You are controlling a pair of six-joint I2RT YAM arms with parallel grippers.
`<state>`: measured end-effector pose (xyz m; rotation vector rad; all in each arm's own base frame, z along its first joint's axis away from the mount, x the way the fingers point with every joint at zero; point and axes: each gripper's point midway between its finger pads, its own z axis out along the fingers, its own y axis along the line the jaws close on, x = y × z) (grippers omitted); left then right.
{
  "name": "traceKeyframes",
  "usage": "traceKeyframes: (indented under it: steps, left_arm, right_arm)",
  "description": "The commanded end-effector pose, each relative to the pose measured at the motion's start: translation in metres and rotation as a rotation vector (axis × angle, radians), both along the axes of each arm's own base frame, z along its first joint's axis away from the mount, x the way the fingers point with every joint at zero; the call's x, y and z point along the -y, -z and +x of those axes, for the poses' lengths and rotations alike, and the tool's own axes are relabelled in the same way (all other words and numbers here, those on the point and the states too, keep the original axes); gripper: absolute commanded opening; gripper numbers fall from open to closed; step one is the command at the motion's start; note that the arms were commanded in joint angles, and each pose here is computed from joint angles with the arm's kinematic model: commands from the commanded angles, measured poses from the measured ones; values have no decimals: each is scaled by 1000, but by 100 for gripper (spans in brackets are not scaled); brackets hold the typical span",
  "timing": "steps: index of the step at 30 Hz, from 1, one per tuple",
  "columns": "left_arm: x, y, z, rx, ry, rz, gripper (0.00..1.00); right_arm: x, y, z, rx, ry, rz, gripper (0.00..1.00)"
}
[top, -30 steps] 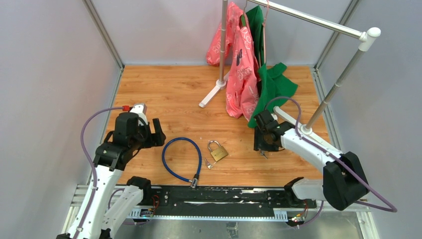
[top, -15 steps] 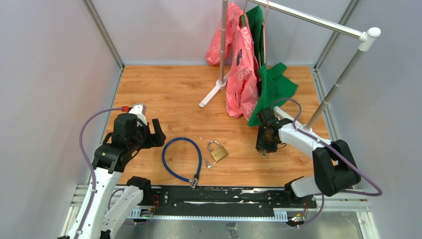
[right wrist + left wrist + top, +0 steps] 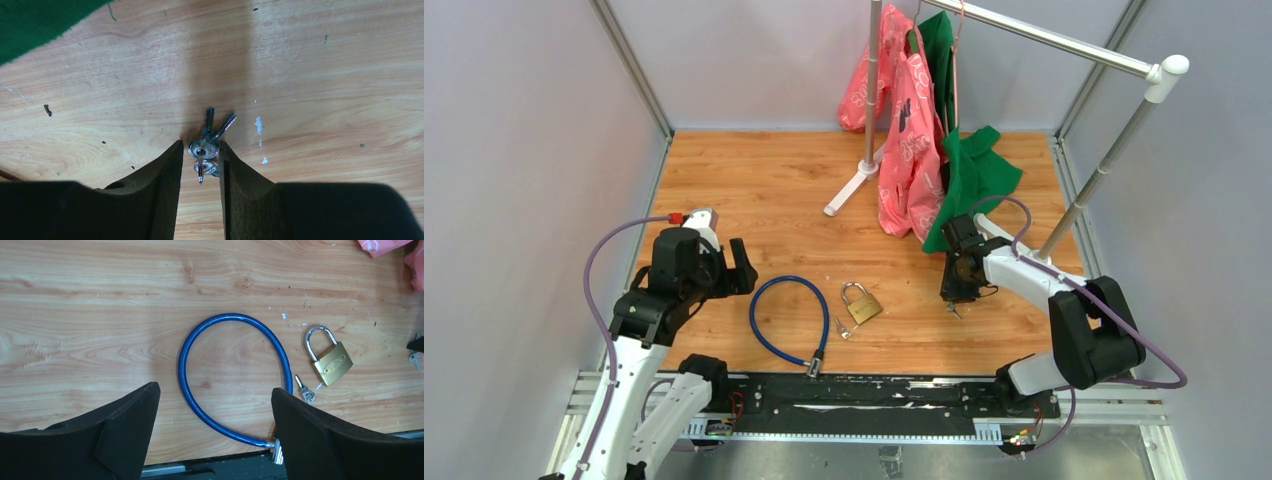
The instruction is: Unlock with the key
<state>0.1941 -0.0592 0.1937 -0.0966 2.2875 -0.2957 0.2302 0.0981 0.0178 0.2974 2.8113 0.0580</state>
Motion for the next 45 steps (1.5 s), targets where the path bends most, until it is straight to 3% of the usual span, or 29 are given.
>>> traceKeyframes:
  steps: [1,13,18,37,45]
  left_arm:
    - [3,2,0,4,26,5,87]
    - [3,1,0,6,26,4,87]
    - [3,2,0,4,26,4,87]
    - [6,-2,0,13,49,-4,87]
    - [28,-21,-6,26,152,-87,87]
  right_arm:
    - [11,11,-4,-32,23,-42,34]
    - [20,20,-10,-68,-23,-97,20]
    - [9,15,-5,-41,-104,-53,16]
    - [-50,-40,-7,195,-390,73,13]
    - [-79,-64,-24,272,-527,129,12]
